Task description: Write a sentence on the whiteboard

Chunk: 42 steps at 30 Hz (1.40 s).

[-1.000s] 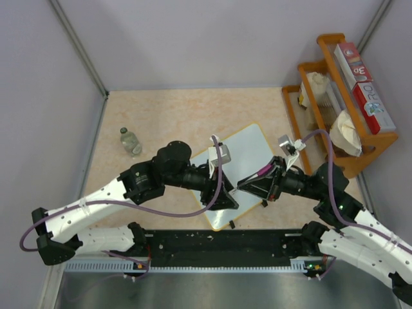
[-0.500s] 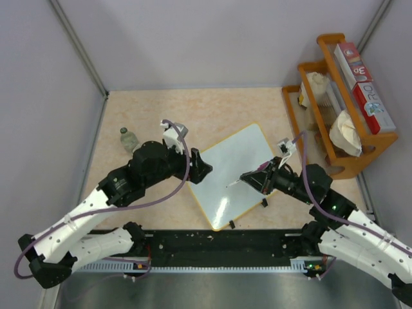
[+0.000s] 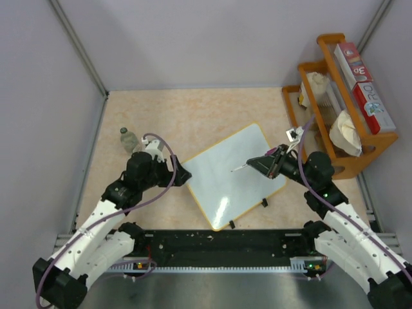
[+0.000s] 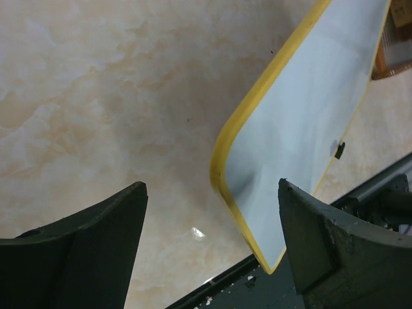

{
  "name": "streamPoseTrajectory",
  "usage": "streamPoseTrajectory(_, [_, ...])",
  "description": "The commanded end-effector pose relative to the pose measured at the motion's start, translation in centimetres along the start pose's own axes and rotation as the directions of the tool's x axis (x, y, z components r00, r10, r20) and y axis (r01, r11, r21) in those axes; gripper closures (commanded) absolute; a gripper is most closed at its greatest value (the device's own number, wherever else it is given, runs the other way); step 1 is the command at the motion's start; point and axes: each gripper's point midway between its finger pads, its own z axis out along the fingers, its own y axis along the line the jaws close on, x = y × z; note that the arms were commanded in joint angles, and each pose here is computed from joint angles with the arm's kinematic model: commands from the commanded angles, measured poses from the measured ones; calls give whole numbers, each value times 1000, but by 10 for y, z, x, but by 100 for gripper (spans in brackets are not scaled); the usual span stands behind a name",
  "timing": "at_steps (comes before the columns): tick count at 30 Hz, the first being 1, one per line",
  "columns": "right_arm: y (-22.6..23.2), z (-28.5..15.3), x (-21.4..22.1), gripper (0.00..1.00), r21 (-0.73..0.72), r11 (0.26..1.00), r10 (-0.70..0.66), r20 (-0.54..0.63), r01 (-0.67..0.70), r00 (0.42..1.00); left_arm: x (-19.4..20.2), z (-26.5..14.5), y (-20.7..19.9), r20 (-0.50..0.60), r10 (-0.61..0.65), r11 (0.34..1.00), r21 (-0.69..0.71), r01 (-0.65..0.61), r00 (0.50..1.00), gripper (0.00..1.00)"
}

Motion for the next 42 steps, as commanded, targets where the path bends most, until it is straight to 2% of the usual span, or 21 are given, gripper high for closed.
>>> streamPoseTrajectory(1, [27,-4,-19,100,-163,987,-11,30,16,1000,3,-1,-46,60,-1,937,349,-20,998,16])
streamPoseTrajectory(5, [27,-3,-20,100,-166,986,-12,26,16,1000,8,-4,-63,87,16,876,479,-56,996,20])
streamPoseTrajectory(8, [28,-3,-22,100,-168,986,-14,29,19,999,11,1,-64,76,27,867,494,-61,997,25])
streamPoseTrajectory(11, [28,-3,-23,100,-164,986,-21,35,26,999,11,7,-62,73,44,870,488,-74,996,44])
streamPoseTrajectory(12, [29,-3,-24,100,-163,986,-25,37,30,999,11,9,-61,75,52,870,487,-82,996,54])
streamPoseTrajectory(15, [29,-4,-24,100,-161,986,-32,37,38,999,12,15,-57,66,64,874,477,-88,996,69])
streamPoseTrajectory(16, [30,-4,-24,100,-162,986,-33,38,39,999,15,18,-55,54,68,877,473,-86,996,79])
streamPoseTrajectory(19, [29,-5,-25,100,-157,986,-49,42,55,998,20,26,-47,24,86,886,455,-88,996,100])
streamPoseTrajectory(27, [26,-8,-29,100,-125,985,-114,68,122,991,30,45,-37,-77,179,875,469,-123,981,100])
streamPoseTrajectory(31, [24,-9,-32,100,-107,981,-150,80,159,985,37,53,-38,-160,184,861,503,-80,970,100])
streamPoseTrajectory(36, [20,-11,-34,100,-72,978,-188,79,193,979,40,52,-41,-170,198,844,531,-79,965,100])
streamPoseTrajectory(42, [18,-8,-33,100,-78,978,-186,82,193,979,33,38,-40,-127,182,866,489,-98,975,100])
